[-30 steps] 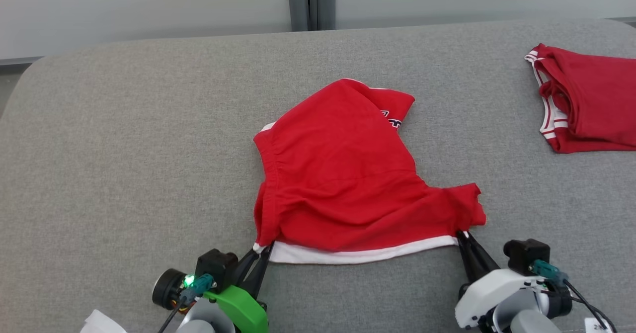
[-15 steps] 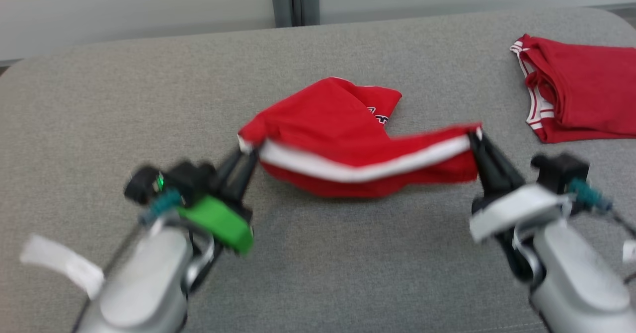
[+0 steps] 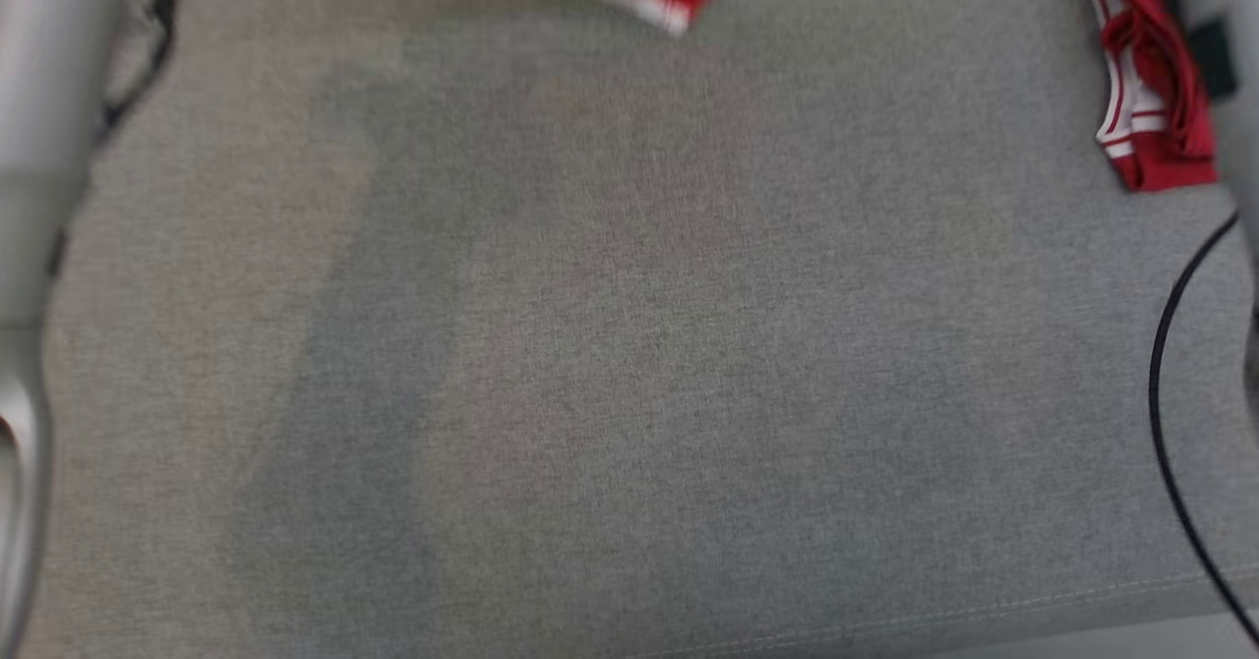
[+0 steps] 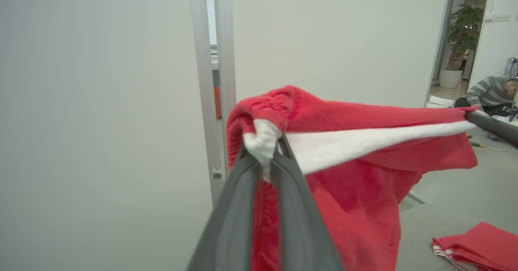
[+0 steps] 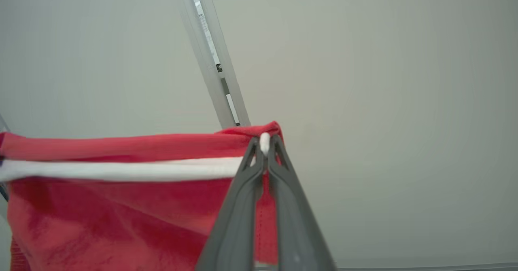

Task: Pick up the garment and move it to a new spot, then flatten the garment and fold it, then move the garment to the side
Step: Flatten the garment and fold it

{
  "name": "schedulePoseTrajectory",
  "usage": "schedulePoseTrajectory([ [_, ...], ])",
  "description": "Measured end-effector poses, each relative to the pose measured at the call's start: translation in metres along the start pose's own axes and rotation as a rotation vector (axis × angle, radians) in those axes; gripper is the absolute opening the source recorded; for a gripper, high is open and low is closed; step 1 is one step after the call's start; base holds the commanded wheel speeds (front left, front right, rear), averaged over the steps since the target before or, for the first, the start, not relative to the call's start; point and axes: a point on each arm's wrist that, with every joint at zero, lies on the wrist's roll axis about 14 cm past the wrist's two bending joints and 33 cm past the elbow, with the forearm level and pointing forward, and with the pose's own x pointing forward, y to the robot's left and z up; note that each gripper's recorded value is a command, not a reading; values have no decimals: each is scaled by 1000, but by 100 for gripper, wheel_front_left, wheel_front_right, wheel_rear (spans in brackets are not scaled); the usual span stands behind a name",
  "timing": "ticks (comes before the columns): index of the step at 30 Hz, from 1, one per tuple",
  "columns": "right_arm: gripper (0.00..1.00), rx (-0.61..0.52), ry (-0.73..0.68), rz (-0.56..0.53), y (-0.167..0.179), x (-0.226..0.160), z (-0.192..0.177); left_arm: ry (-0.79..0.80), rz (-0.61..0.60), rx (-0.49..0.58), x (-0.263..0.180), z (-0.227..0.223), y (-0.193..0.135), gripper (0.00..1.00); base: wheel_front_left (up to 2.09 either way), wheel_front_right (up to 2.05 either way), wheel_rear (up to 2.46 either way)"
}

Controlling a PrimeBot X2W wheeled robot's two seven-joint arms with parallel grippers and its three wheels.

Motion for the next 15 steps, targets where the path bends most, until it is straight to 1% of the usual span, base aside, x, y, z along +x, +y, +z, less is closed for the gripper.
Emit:
schedulePoseTrajectory([
  [4,0,21,-40,-9,-3,36,10,-34,-6,35,31,7,9,0,0,0,0],
  [6,0,2,-36,-8,-5,48,4,-23,-17,49,42,-2,10,0,0,0,0],
  [8,0,-7,-36,-17,-11,55,-2,-38,-25,41,50,-5,10,0,0,0,0],
  [11,0,-12,-19,-26,-18,60,-19,-52,-35,7,56,-17,10,0,0,0,0],
  [12,0,-3,10,-31,-21,60,-38,-33,-40,-6,55,-34,10,0,0,0,0],
  [13,0,-4,29,-31,-22,57,-48,-14,-44,-6,52,-46,9,0,0,0,0],
  [15,0,20,64,-45,-27,48,-68,0,-29,-68,43,-65,10,0,0,0,0],
])
